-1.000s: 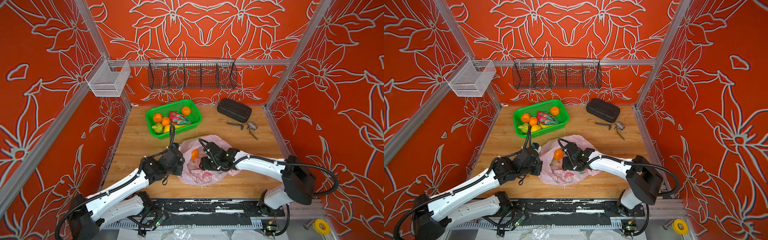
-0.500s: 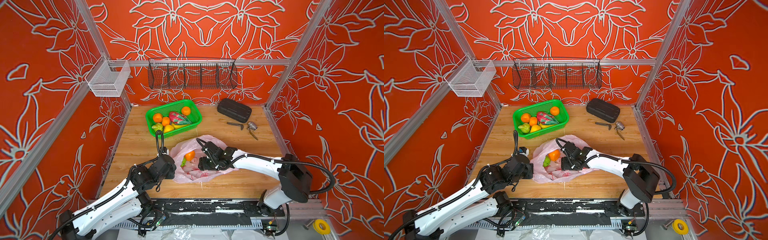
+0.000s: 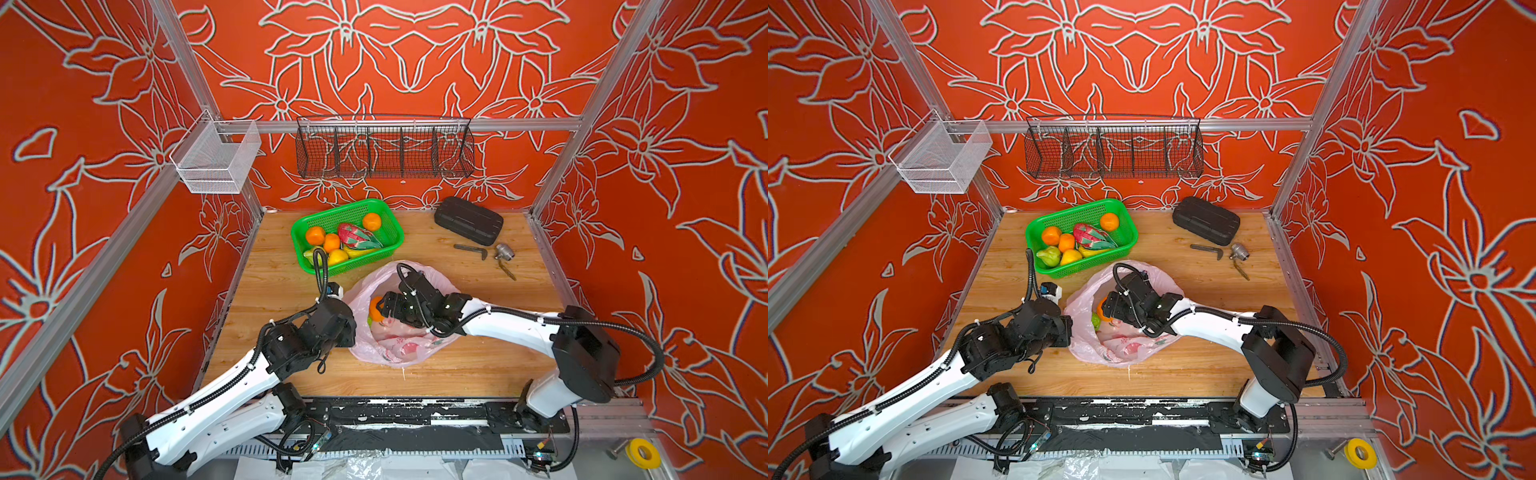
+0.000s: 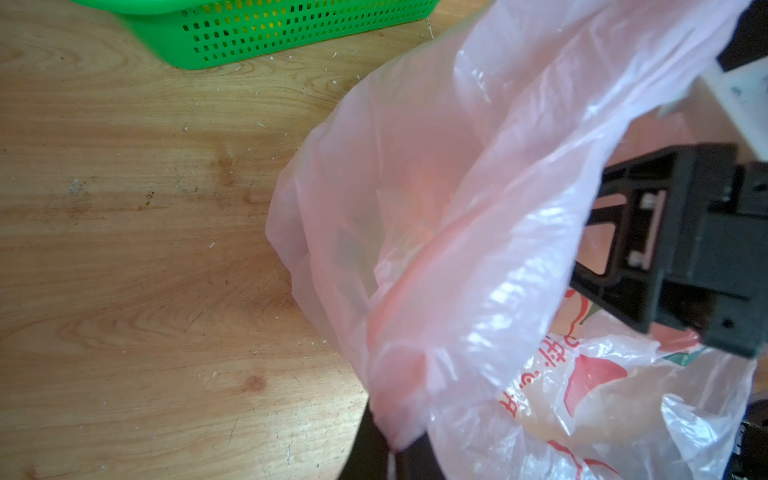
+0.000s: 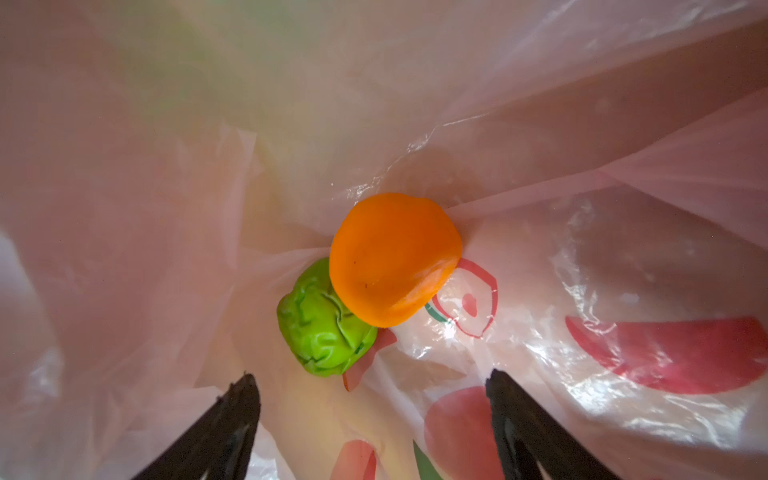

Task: Untie the knot of the plastic bag and take out the fruit
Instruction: 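Grasp the orange inside the bag with the right gripper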

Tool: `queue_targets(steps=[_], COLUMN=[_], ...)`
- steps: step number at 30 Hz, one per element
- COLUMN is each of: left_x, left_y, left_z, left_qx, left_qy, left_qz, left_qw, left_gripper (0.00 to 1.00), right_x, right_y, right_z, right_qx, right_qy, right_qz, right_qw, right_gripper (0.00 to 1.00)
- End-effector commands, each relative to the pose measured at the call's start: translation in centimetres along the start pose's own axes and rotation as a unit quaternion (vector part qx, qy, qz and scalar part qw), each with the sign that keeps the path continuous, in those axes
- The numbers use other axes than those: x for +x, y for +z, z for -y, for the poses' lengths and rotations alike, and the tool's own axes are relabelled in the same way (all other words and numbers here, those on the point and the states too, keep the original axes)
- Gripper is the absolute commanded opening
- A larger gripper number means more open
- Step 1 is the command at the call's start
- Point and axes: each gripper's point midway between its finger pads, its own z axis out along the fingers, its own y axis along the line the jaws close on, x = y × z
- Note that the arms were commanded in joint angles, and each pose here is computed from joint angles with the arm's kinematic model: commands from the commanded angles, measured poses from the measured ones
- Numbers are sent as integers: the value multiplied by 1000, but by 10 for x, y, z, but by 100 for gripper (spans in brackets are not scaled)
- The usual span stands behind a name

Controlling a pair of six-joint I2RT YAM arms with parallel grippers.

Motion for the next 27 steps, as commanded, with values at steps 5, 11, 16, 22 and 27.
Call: queue_targets(steps=[5,11,16,22,27], left_x=[-3,-1,0,2,4], left_y=[-1,-2,-4,-3,-2], left_z=[3,2,-1,-3,-3], left_qx=[9,7,7,6,7], left_qy=[-5,-3,-3,-9,-10], left_qz=[9,5,7,6,4], left_qw=[1000,1000,1000,1000,1000], left_gripper=[7,8,8,8,8], right_x=[-21,-24,-16,-12,-5], right_y=[22,30,49,62,65], right_z=[-15,11,7,17,27], right_qx=[32,144,135,158,179], right_qy=[56,56,24,5,9], right_qz=[54,69,62,53,36], right_qw=[996,986,989,986,983], right_gripper=[92,95,96,96,91])
